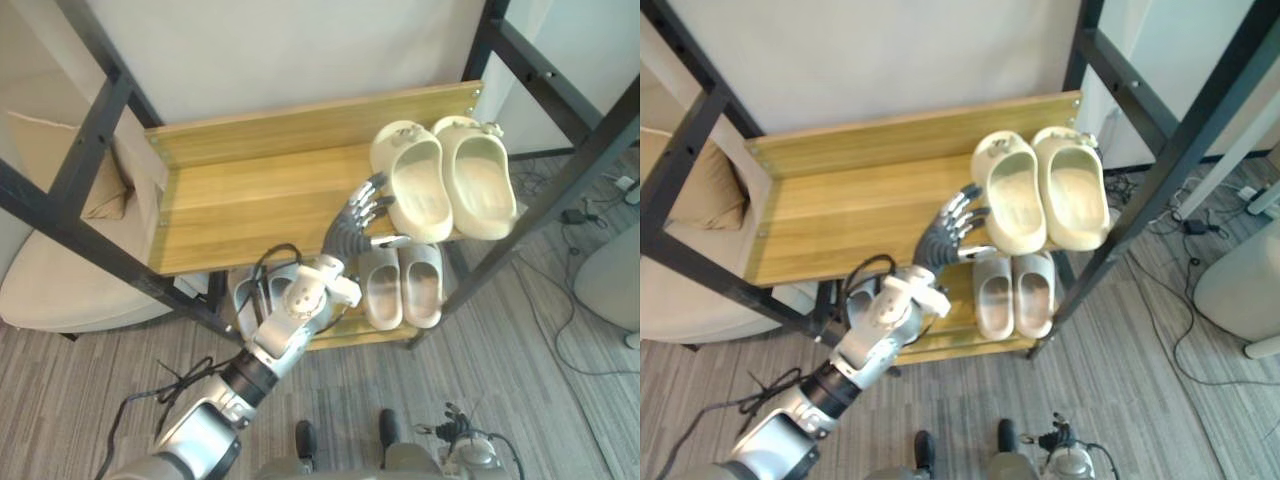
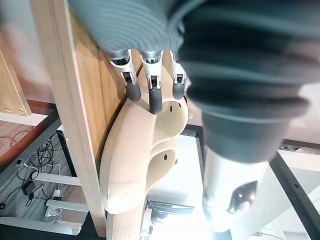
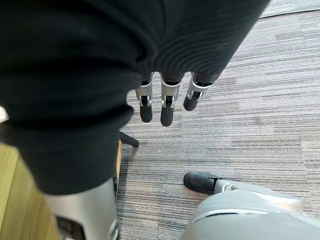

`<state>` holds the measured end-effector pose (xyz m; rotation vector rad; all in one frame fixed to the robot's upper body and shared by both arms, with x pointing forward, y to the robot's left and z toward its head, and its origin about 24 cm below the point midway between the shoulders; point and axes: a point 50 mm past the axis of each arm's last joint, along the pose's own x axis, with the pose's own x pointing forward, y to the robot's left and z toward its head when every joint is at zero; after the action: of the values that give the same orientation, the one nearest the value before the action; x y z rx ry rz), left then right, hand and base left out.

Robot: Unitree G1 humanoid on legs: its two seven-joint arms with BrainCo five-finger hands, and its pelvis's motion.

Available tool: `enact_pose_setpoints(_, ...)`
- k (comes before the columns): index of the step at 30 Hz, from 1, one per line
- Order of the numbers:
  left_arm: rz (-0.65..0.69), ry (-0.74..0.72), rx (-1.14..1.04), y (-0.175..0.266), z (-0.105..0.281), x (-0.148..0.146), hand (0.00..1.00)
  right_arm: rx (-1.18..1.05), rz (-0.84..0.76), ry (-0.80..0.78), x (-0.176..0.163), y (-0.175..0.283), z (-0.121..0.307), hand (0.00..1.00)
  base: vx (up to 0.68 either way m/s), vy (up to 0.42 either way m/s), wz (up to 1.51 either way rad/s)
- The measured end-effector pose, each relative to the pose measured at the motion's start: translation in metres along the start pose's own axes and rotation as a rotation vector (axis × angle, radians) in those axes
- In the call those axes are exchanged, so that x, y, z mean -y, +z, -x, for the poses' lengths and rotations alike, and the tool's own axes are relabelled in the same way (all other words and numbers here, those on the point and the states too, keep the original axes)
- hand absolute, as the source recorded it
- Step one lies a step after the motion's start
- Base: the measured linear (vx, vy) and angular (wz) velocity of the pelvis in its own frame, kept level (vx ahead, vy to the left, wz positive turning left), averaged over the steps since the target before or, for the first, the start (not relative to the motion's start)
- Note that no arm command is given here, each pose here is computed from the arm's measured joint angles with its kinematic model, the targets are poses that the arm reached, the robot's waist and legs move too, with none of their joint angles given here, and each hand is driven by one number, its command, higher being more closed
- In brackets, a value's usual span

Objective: Organize the slippers on the shoe rack

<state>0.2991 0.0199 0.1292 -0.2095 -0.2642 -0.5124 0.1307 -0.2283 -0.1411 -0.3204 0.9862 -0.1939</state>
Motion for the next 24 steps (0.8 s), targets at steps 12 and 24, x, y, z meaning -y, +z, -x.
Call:
enact_pose_setpoints(12, -0.058, 0.066, 0.061, 0.020, -0.004, -0.027, 0.00, 0.009, -0.005, -0.004, -0.001, 0.004, -0.001, 0.00, 0.00, -0.001, 0.02)
enact_pose_setpoints(24, 0.048, 0.014, 0.309, 0.074, 0.031, -0.019, 0.00, -0.015, 0.011, 0.017, -0.001, -0.003, -0.001, 0.00, -0.01, 0.006, 0.14)
